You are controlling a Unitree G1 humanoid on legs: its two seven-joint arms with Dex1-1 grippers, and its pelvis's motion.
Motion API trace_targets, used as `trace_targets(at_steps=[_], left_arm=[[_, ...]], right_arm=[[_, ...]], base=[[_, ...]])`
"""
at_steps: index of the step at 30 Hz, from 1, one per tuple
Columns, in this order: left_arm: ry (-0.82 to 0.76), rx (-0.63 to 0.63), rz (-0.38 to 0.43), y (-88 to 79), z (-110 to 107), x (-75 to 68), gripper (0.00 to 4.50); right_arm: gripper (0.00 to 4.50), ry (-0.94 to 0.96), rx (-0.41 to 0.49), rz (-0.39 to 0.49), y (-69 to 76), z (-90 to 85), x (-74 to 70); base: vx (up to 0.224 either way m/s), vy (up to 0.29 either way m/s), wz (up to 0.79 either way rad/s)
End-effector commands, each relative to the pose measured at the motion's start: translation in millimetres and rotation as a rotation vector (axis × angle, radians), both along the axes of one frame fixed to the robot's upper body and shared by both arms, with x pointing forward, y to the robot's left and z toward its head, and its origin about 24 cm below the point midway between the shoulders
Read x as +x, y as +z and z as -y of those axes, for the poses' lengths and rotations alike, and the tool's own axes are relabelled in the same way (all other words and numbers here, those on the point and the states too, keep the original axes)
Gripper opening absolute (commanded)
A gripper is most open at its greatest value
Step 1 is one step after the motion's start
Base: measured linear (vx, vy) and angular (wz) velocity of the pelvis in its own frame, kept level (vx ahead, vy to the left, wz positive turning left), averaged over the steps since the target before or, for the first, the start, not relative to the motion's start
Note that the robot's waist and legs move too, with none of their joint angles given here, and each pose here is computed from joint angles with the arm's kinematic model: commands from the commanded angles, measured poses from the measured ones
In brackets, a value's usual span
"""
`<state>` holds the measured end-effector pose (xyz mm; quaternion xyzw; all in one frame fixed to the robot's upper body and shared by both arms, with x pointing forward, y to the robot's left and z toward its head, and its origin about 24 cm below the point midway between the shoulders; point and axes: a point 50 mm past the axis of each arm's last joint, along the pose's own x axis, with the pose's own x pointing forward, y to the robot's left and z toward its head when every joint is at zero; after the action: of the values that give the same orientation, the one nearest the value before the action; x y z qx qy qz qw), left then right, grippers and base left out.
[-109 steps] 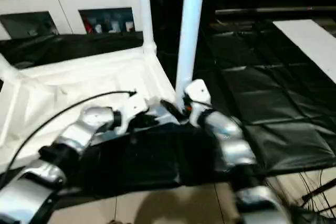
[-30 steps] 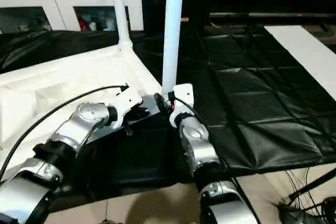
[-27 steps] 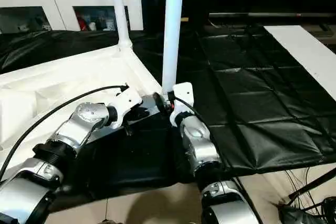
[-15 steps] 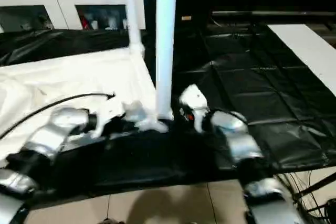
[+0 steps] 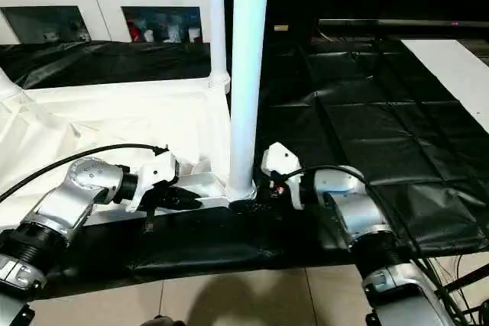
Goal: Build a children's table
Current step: Rotate leg to tighten
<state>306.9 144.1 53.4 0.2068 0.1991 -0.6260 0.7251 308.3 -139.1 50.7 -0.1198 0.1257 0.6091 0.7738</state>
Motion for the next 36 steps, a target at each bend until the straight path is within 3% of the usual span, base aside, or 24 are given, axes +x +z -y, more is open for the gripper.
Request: trace_targets(at_steps=[1, 11, 22, 30, 36], left_arm=[[-0.037, -0.012, 0.004, 3.7, 5.5, -1.3, 0.00], [-0.035, -0.005, -0.005, 2.0, 4.3, -2.6, 0.00], [-0.024, 0.004, -0.012, 0.0, 3.0, -3.1, 0.00], [0.184, -0.014, 0.053, -5.0, 17.3, 18.4, 0.00], [0.321, -0.044, 0.084, -6.2, 41.9, 33.9, 0.00]], right_arm=[[3.58, -0.003, 0.027, 0.003, 5.6, -1.6, 3.9], [2.74, 0.004, -0.004, 0.009, 3.0, 1.3, 4.5], [2.45, -0.030, -0.011, 0.011, -1.9, 2.1, 4.4], [2.13, -0.460, 0.122, -0.020, -23.0, -15.1, 11.7], [2.04, -0.781, 0.079, -0.002, -35.5, -35.2, 20.5]], base=[[0.000, 0.000, 0.00], [0.000, 0.000, 0.00], [0.000, 0.000, 0.00], [0.000, 0.000, 0.00], [0.000, 0.000, 0.00]])
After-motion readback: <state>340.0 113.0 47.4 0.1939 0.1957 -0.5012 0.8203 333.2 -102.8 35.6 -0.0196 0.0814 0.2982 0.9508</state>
